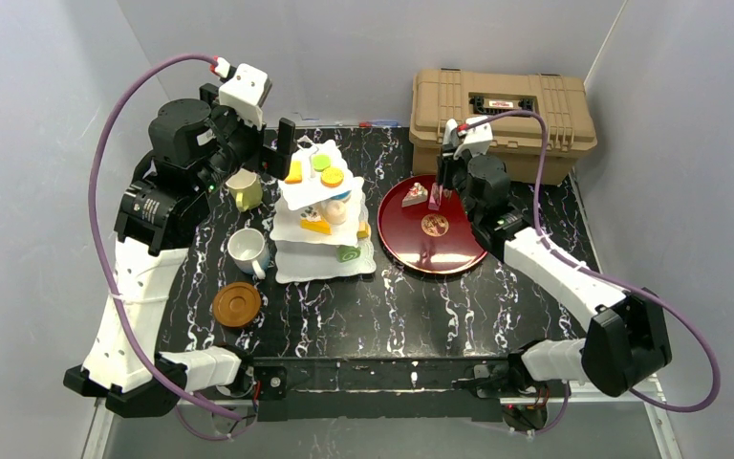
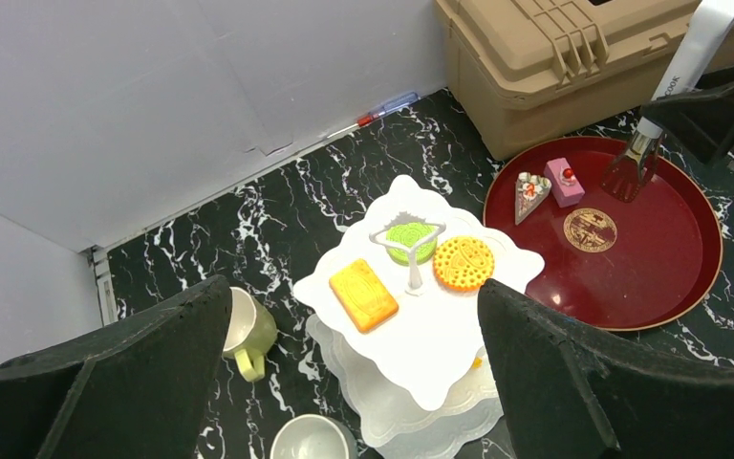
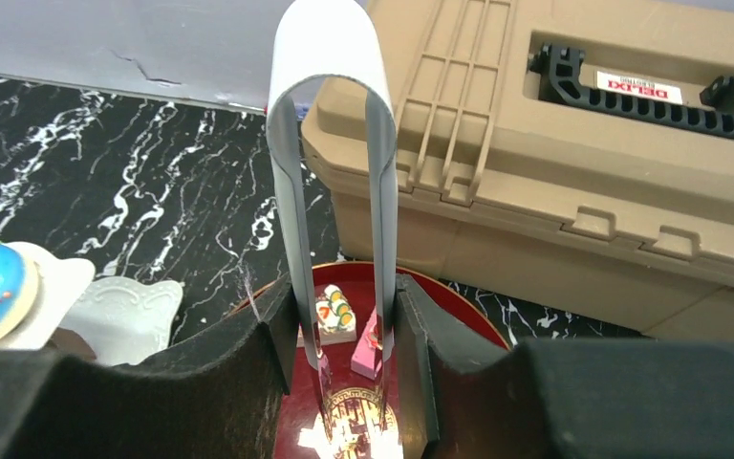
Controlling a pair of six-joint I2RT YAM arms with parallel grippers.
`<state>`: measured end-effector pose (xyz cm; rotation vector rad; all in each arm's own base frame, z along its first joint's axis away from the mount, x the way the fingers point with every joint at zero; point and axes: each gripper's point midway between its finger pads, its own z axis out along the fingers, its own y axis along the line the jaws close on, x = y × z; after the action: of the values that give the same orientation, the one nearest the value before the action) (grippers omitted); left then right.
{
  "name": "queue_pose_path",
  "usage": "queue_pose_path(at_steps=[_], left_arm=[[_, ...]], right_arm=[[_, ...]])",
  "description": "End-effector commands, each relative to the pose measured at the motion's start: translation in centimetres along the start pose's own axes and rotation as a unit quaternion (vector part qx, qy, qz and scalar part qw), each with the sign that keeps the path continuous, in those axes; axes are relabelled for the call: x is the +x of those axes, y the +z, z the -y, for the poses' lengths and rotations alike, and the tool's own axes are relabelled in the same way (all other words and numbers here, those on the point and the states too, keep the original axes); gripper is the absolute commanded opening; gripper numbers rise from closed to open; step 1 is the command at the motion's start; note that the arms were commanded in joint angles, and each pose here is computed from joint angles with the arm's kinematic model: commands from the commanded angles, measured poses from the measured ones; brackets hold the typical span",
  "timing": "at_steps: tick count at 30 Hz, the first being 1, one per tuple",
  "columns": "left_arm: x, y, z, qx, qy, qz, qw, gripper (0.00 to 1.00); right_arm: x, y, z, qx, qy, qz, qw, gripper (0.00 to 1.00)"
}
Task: Serve the afternoon tea
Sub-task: Place the desert on the desert table, then pick up the desert from the tray.
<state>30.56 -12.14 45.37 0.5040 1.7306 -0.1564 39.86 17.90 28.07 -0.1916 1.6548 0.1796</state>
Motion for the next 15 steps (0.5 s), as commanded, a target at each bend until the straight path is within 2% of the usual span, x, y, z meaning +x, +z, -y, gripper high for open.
queue_pose_path(at_steps=[1,15], left_arm=[[-0.7,-0.4,-0.1,0.002,-0.005,0.011,1.000,0.99],[-0.2,-0.4,0.5,0.014,-0.005,0.007,1.000,1.00]], right_arm=[[-2.9,0.7,0.8,0.024,0.028,0.070,0.997,0.43],[1.9,4.0,2.3,0.090,0.043,0.069,0.993,0.45]])
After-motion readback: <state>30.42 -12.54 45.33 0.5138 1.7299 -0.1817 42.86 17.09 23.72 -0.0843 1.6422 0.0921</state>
